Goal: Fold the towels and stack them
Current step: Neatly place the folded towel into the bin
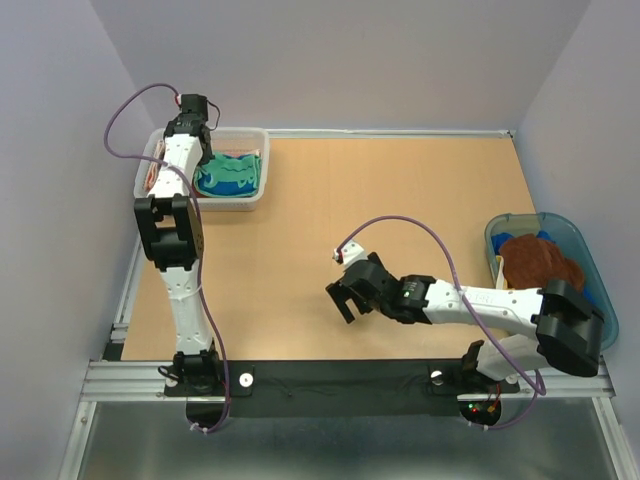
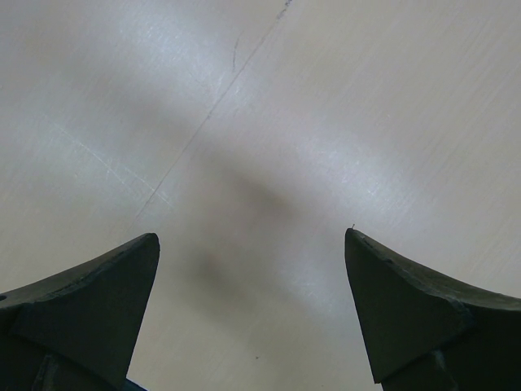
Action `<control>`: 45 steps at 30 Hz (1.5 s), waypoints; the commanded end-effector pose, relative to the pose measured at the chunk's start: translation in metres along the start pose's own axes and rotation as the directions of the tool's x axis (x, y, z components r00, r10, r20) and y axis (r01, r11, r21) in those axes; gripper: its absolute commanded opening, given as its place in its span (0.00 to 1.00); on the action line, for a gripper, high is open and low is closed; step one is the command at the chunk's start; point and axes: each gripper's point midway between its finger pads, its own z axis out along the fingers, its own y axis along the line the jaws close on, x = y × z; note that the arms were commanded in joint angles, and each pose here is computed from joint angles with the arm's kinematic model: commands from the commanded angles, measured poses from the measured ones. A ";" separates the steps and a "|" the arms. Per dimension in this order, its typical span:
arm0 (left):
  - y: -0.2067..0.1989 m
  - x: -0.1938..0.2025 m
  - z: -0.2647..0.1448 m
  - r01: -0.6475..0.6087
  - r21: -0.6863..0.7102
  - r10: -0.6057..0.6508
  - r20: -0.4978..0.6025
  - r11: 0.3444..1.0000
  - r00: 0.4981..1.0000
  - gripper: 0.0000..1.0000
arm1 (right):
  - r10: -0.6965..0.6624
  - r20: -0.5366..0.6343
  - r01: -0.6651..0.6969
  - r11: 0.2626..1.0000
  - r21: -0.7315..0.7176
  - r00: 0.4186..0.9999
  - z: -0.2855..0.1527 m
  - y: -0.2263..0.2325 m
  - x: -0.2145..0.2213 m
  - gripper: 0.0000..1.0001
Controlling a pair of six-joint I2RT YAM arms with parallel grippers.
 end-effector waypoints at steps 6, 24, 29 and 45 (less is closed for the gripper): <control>0.035 0.011 0.025 0.045 -0.180 -0.047 -0.008 0.983 0.999 0.38 | -0.002 0.020 0.002 1.000 0.008 1.000 -0.002 0.000 -0.015 1.00; 0.072 -0.038 -0.093 0.223 -0.201 -0.173 0.236 0.954 0.956 0.82 | 0.262 0.138 -0.296 0.884 0.362 0.955 -0.016 -0.119 -0.035 1.00; 0.019 -0.011 -0.156 0.141 0.092 -0.163 0.299 0.986 0.940 0.86 | 0.416 0.275 -0.498 0.697 0.516 0.867 -0.050 -0.217 -0.042 1.00; 0.103 0.096 -0.389 0.239 0.450 -0.504 0.681 0.861 0.532 0.91 | 0.303 0.755 -0.787 0.446 0.426 0.581 -0.245 -0.288 -0.049 1.00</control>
